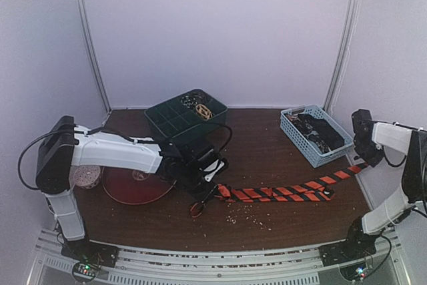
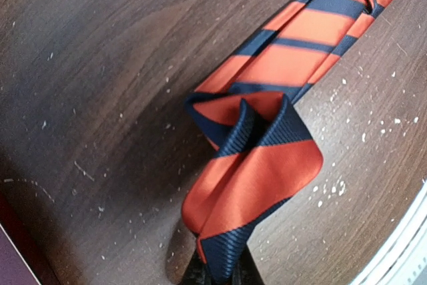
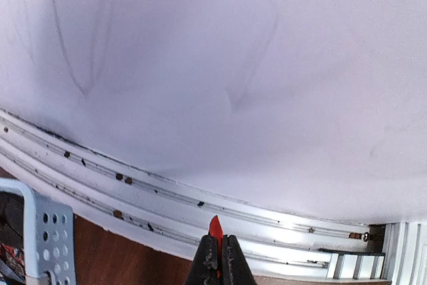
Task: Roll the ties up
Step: Adjust the tie at the center of the board.
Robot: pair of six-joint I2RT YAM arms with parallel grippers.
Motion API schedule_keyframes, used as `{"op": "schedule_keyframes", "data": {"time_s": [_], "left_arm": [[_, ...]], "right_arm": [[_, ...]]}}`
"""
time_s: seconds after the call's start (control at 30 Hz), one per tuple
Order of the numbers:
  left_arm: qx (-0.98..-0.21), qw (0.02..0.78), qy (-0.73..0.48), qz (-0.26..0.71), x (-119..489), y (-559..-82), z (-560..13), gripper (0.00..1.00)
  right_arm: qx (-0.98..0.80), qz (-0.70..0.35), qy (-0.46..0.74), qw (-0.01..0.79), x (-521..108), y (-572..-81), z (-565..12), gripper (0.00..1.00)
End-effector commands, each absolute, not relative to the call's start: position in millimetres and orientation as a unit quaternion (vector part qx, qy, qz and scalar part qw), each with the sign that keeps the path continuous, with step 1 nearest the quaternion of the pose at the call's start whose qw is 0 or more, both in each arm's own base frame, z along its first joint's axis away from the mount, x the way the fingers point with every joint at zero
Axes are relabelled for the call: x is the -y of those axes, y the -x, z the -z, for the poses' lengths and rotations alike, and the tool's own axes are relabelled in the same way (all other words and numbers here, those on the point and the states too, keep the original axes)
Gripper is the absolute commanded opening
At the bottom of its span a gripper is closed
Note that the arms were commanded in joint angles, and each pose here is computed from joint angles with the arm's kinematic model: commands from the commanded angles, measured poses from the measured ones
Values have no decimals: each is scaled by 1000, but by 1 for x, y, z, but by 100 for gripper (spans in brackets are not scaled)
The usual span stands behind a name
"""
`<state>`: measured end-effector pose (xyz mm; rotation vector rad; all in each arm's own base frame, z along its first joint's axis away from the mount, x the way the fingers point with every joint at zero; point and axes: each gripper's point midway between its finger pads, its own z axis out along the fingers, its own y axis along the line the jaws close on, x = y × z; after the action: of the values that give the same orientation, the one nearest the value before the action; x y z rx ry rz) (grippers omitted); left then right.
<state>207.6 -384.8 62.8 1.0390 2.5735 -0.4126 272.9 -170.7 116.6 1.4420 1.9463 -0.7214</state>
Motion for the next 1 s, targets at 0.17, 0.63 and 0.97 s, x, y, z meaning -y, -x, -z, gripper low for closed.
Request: {"op": "schedule_keyframes", "data": {"time_s": [0.17,0.63,0.97], "left_arm": [[-870,187,-343,301,419,-189,-113,6],[-909,179,-344,152,372,-204,-71,8],[-897,192,-356,178,369,-197,-76,14]], "right_arm": [[-686,340,-530,365,202,-301,-182,0],[-839,219,-437,238,105,-304,-109,60],[-857,119,-451,220,38,-257,-89,61]]}}
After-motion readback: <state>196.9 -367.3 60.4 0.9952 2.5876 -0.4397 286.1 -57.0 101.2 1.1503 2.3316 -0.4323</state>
